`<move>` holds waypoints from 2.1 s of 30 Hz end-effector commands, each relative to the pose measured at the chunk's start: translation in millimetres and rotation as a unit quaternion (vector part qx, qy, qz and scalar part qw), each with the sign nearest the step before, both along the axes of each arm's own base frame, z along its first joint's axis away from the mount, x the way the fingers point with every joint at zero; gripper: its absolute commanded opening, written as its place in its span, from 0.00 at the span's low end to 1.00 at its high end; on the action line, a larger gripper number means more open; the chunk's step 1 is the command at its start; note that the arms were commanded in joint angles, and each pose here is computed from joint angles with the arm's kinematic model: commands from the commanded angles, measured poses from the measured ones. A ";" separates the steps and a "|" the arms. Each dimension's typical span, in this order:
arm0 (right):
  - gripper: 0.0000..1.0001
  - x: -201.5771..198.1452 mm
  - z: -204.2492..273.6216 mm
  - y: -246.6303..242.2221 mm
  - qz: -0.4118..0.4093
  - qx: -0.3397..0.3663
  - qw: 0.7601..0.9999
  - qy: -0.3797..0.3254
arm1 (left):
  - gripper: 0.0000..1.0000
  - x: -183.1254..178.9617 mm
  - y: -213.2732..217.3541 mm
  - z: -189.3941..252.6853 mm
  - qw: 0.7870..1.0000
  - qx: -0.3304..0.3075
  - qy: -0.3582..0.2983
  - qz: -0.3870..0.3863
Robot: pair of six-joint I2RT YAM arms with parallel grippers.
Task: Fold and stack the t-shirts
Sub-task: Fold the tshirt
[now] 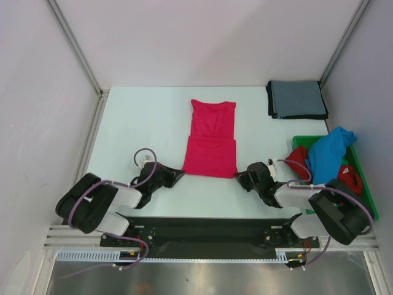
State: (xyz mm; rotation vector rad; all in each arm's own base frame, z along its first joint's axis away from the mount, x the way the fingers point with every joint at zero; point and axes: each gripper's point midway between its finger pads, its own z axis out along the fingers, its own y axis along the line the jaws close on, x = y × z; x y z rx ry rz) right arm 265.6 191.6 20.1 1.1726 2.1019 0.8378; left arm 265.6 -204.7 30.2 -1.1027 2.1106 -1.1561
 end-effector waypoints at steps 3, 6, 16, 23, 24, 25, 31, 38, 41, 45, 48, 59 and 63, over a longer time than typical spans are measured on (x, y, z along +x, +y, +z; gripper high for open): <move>0.00 -37.0 -12.9 -15.9 0.017 -0.063 0.997 0.034 | 0.00 -17.3 11.5 2.8 0.999 0.039 -0.017 0.003; 0.00 -48.2 -8.0 -14.5 0.017 -0.055 0.998 0.035 | 0.00 -34.3 2.0 9.2 0.999 0.032 -0.021 -0.012; 0.00 -74.1 20.7 -13.8 0.072 -0.067 0.995 -0.007 | 0.00 -55.6 -12.6 42.1 0.992 0.082 -0.066 -0.063; 0.00 -25.7 63.6 -13.6 0.116 -0.095 0.988 -0.039 | 0.00 -14.5 -30.9 92.6 0.981 0.125 -0.125 -0.081; 0.00 -3.5 82.6 -19.2 0.100 -0.093 0.989 -0.057 | 0.00 -2.0 -31.3 99.5 0.981 0.120 -0.129 -0.082; 0.00 4.2 88.4 -17.8 0.111 -0.091 0.988 -0.061 | 0.00 13.9 -39.7 122.9 0.979 0.108 -0.148 -0.088; 0.00 92.3 110.6 -13.1 0.163 -0.076 0.981 -0.069 | 0.00 106.0 -56.7 133.7 0.974 0.110 -0.131 -0.148; 0.00 178.5 120.6 -17.3 0.162 -0.056 0.982 -0.081 | 0.00 188.1 -57.3 148.1 0.974 0.099 -0.148 -0.140; 0.00 204.5 119.9 -19.7 0.164 -0.044 0.982 -0.082 | 0.00 213.3 -60.2 144.6 0.975 0.090 -0.143 -0.148; 0.00 226.2 113.0 -21.5 0.170 -0.029 0.982 -0.076 | 0.00 240.1 -57.4 136.8 0.977 0.078 -0.138 -0.142; 0.00 238.2 104.5 -22.4 0.173 -0.019 0.982 -0.075 | 0.00 254.8 -58.2 133.2 0.978 0.067 -0.138 -0.138; 0.00 283.5 93.6 -36.3 0.164 0.001 0.983 -0.082 | 0.00 297.6 -60.0 133.3 0.981 0.044 -0.147 -0.120; 0.00 294.2 87.5 -35.0 0.165 0.019 0.983 -0.078 | 0.00 307.8 -61.1 127.1 0.982 0.032 -0.142 -0.120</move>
